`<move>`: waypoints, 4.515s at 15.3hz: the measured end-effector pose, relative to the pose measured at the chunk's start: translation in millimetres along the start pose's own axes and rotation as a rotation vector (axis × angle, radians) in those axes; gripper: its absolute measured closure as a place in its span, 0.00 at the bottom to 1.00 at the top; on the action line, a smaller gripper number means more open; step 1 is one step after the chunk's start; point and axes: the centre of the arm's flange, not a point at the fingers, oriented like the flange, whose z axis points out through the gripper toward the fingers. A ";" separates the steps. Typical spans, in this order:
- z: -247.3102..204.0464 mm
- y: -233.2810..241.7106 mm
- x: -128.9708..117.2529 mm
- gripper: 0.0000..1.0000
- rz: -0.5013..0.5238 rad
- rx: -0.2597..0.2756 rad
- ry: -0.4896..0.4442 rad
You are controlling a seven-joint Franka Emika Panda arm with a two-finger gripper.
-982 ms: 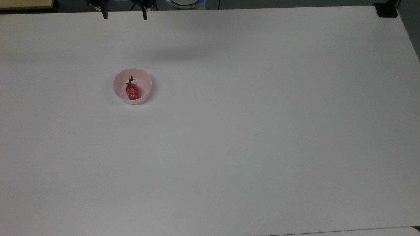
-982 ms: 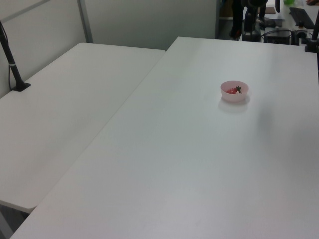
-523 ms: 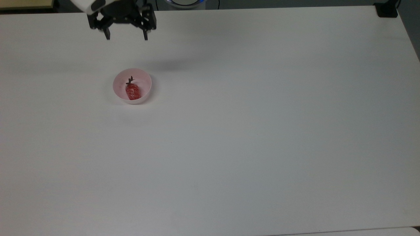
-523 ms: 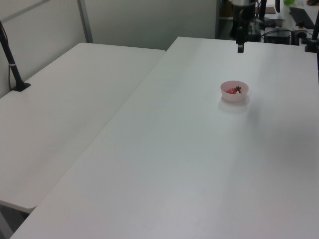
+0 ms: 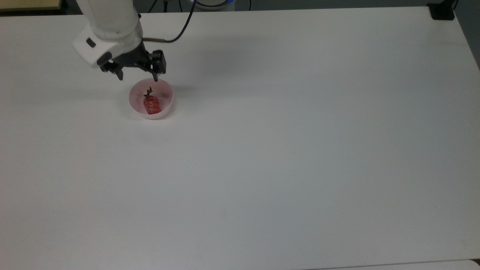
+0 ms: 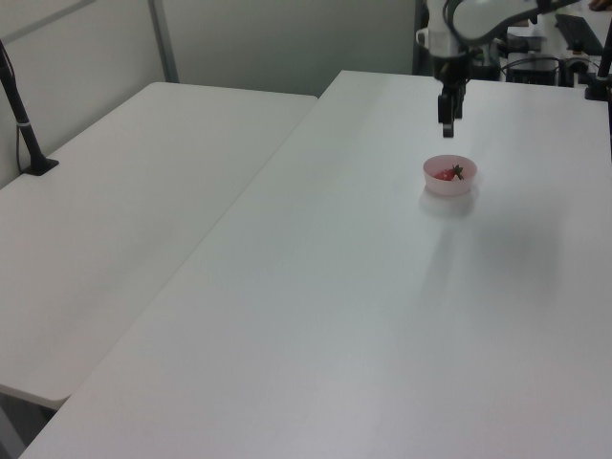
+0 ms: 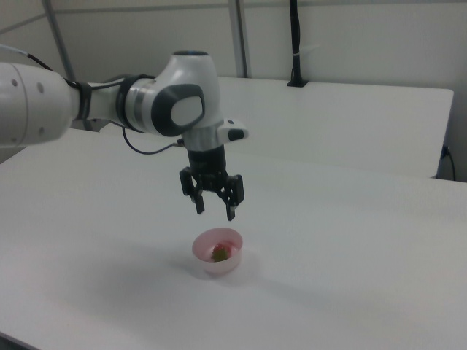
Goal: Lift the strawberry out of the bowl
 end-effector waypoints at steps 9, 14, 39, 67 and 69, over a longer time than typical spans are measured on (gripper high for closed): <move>62.5 -3.7 8.8 0.27 0.081 0.012 -0.046; 81.6 -4.8 11.3 0.27 0.080 0.017 -0.073; 21.4 22.3 14.5 0.55 0.054 -0.010 0.071; -75.0 83.1 -17.2 0.00 0.038 -0.051 0.088; -113.9 54.7 -36.4 0.00 0.045 0.000 0.086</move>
